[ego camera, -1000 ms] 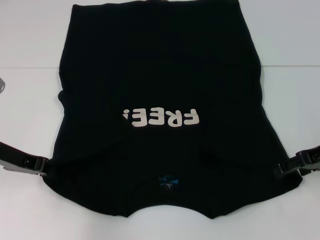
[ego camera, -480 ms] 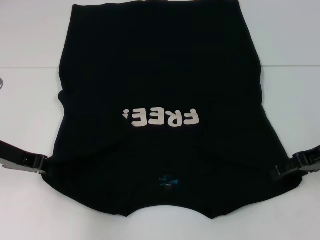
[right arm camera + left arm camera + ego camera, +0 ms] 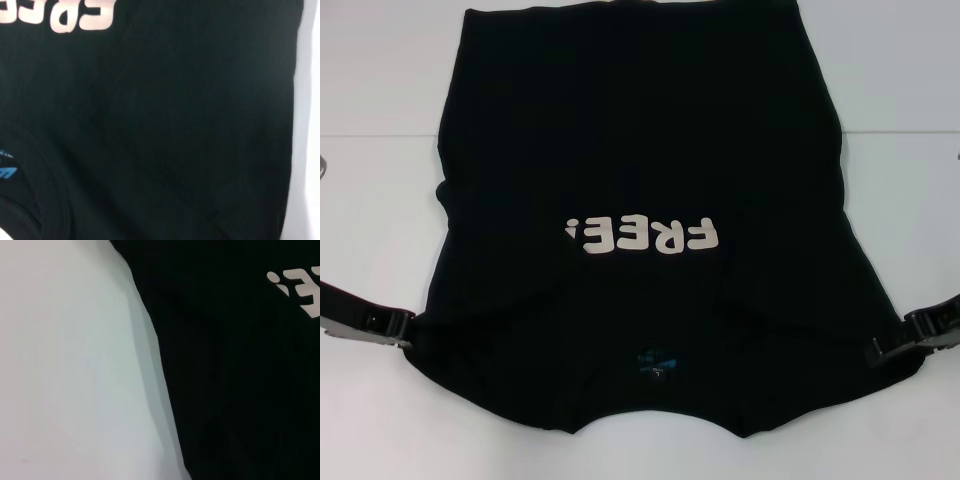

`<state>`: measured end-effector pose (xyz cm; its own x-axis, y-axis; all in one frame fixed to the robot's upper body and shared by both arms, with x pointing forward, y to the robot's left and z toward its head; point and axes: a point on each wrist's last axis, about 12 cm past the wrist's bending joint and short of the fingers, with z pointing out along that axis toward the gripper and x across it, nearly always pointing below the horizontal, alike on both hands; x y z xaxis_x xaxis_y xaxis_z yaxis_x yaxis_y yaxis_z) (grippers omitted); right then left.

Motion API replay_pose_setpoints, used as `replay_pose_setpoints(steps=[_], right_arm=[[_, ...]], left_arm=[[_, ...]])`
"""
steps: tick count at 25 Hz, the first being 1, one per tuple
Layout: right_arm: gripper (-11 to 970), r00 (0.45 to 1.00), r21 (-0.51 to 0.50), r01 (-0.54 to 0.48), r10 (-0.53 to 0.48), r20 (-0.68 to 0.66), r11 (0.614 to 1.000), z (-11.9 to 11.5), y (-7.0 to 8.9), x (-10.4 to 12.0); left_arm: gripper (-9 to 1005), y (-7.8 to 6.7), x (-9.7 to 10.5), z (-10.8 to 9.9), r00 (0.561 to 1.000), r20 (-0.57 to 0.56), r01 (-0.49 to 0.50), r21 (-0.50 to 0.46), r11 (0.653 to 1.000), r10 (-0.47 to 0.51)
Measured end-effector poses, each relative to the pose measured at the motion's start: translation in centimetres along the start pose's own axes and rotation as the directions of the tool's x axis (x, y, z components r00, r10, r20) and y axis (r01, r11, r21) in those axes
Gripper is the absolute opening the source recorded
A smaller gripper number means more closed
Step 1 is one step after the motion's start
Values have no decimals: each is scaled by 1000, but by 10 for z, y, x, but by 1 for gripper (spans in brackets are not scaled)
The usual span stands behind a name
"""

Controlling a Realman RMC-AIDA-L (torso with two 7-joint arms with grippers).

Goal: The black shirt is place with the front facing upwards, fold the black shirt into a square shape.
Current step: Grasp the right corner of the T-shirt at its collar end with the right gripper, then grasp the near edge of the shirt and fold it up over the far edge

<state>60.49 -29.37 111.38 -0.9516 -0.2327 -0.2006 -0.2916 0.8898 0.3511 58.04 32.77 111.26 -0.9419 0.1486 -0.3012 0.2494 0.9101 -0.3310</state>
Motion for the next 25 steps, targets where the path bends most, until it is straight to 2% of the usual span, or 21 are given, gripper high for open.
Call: replay_pose_setpoints(steps=[3,8,14,19,25], right_arm=[[861,1000,11,12,-12,-10,1000,1,1,0],[683,1000,19,21,-21,-19,1000,2,3,-1],[436,1000,20,24,-24,-18,1000,1,3,-1],[194,999,22,30,-30,-15,999,1,3,-2],[108,999,27,40,-40,-15,999,0,3,-4]], left_arm=[[25,0,0,0,1000,0,0,0,1000,0],[25,0,-1,0,1000,1,-1,0,1000,1],[25,0,-1,-1,1000,3,-1,-1,1000,1],[25,0,-2,-1,1000,5,-8,-1,1000,8],[26,0,-2,-1,1000,7,-10,1,1000,10]])
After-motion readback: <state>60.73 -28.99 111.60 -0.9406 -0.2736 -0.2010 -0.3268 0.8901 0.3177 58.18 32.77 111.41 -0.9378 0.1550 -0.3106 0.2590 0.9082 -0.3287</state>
